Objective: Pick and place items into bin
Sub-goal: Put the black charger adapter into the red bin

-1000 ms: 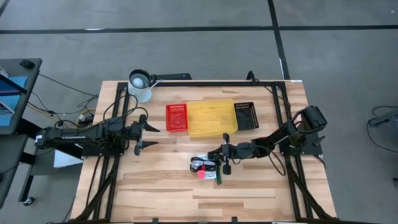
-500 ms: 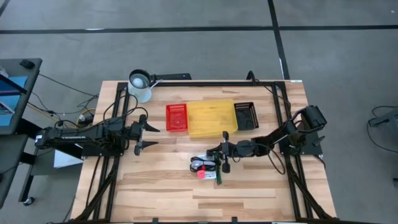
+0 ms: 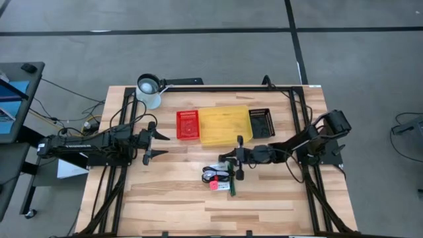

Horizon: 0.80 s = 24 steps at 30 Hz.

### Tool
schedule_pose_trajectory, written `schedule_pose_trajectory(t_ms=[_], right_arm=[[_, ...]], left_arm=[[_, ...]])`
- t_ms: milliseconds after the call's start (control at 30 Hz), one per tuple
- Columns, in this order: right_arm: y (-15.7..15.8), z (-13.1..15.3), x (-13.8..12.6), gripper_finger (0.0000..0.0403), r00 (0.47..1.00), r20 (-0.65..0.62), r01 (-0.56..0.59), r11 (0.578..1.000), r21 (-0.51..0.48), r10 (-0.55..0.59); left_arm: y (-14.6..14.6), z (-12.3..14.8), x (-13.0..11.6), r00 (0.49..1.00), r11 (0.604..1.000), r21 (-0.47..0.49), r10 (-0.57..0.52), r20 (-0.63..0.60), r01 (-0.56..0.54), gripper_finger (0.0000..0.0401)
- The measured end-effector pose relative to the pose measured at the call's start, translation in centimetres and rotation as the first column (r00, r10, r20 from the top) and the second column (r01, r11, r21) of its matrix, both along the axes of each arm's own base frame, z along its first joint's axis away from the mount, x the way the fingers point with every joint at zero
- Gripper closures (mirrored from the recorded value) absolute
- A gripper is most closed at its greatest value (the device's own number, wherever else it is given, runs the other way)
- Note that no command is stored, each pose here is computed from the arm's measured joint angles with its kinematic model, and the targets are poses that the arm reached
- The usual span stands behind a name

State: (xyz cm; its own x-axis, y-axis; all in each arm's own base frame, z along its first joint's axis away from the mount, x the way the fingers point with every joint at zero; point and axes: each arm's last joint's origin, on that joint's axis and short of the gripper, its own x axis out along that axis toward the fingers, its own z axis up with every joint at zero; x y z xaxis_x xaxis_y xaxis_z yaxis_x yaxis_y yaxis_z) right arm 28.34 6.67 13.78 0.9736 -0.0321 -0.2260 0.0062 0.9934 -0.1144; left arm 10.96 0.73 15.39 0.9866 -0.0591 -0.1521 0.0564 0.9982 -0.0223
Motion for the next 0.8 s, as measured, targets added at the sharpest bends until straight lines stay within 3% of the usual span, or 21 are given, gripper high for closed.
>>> schedule_pose_trajectory(t_ms=[400,800], right_arm=[[-0.8,2.4,-0.4,0.0394,0.998,0.048,-0.037,0.998,-0.045,0.039],[-1.7,2.7,-0.5,0.0392,0.994,0.022,-0.106,0.992,-0.074,0.108]], left_arm=[[0.0,0.0,0.0,1.000,1.000,0.000,0.000,0.000,0.000,0.0140],[0.0,0.0,0.0,1.000,1.000,0.000,0.000,0.000,0.000,0.0140]])
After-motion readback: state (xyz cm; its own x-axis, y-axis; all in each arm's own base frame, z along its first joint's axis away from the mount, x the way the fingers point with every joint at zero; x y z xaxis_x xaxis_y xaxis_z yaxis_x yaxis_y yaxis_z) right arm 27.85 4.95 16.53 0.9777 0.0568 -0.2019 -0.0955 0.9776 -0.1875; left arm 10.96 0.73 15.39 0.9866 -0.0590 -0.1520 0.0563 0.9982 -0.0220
